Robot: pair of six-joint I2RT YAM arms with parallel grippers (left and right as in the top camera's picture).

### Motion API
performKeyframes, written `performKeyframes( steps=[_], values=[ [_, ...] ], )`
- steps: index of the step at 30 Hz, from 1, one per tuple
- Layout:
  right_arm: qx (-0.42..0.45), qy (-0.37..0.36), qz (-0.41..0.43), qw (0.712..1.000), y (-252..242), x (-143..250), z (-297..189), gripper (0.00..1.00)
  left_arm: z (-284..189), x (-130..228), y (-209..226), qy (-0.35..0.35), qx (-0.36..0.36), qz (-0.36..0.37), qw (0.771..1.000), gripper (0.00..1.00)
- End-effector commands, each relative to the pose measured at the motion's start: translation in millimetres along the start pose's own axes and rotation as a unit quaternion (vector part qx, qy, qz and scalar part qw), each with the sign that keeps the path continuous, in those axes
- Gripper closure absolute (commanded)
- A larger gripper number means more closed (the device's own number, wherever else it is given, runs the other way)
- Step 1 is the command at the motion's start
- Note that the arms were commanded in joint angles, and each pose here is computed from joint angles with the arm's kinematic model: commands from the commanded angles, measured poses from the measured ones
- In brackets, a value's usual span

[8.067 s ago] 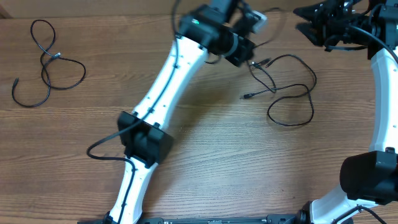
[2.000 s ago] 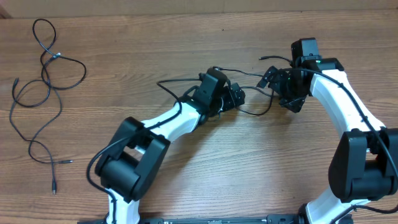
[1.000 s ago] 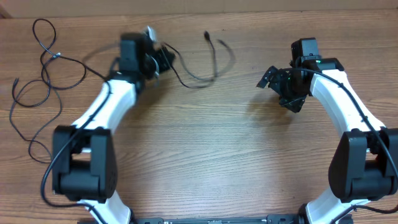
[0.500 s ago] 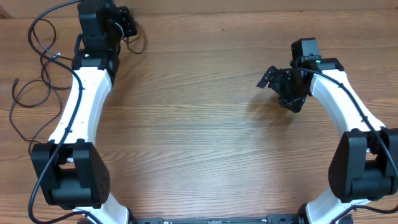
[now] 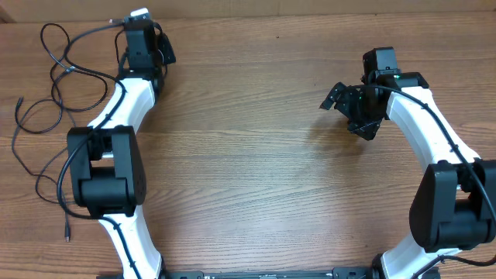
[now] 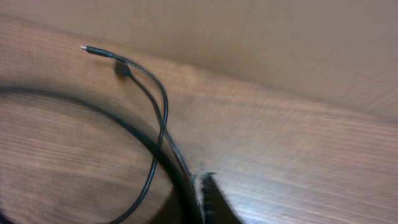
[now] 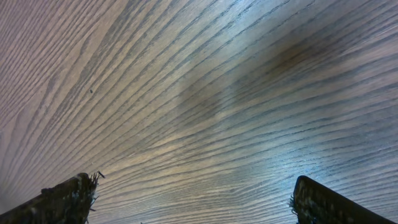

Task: Untangle cables

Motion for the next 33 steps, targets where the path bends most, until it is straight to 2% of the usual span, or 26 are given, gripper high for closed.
performKeyframes(
  steps=[1, 3, 4, 5, 10, 14, 17, 23, 33],
  values=[
    [-0.004, -0.013, -0.006, 1.000, 0.4, 0.2, -7.9, 0.00, 3.7, 0.9, 5.9, 0.004, -0.023, -0.009, 1.000, 0.55],
    [-0.004, -0.013, -0.006, 1.000, 0.4, 0.2, -7.9, 0.00, -3.7, -5.5, 3.5, 0.002, -0.018, -0.011, 1.000, 0.29],
    [-0.004, -0.013, -0.006, 1.000, 0.4, 0.2, -7.9, 0.00, -8.9, -9.3, 2.3, 0.002, -0.016, -0.012, 1.000, 0.12],
    [-0.004, -0.013, -0.006, 1.000, 0.4, 0.2, -7.9, 0.00, -16.5, -14.0, 0.7, 0.006, -0.014, -0.016, 1.000, 0.00],
    [-0.004, -0.013, -0.006, 1.000, 0.4, 0.2, -7.9, 0.00, -65.1, -36.4, -0.5, 0.038, -0.015, -0.043, 0.998, 0.00],
    [-0.004, -0.012, -0.006, 1.000, 0.4, 0.2, -7.9, 0.00, -110.7, -46.8, 4.4, 0.064, -0.025, -0.117, 0.991, 0.00],
    [-0.004, -0.013, -0.006, 1.000, 0.4, 0.2, -7.9, 0.00, -143.3, -48.2, 9.5, 0.089, -0.037, -0.138, 0.986, 0.00],
    [-0.004, -0.013, -0.006, 1.000, 0.4, 0.2, -7.9, 0.00, -207.9, -55.8, 19.2, 0.103, -0.043, -0.138, 0.984, 0.01],
    [-0.004, -0.013, -0.006, 1.000, 0.4, 0.2, -7.9, 0.00, -318.5, -58.0, 37.0, 0.083, -0.037, -0.141, 0.986, 0.00]
  ],
)
Point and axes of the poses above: each gripper's point midway between its finger pads, its own z axis out along the fingers, its own y axis along the line the jaws close on, x = y × z, the point moved 9 cm from there along -z, back along the fingers, and after that the axes turned 2 degrees about z, right-handed, at the moved point
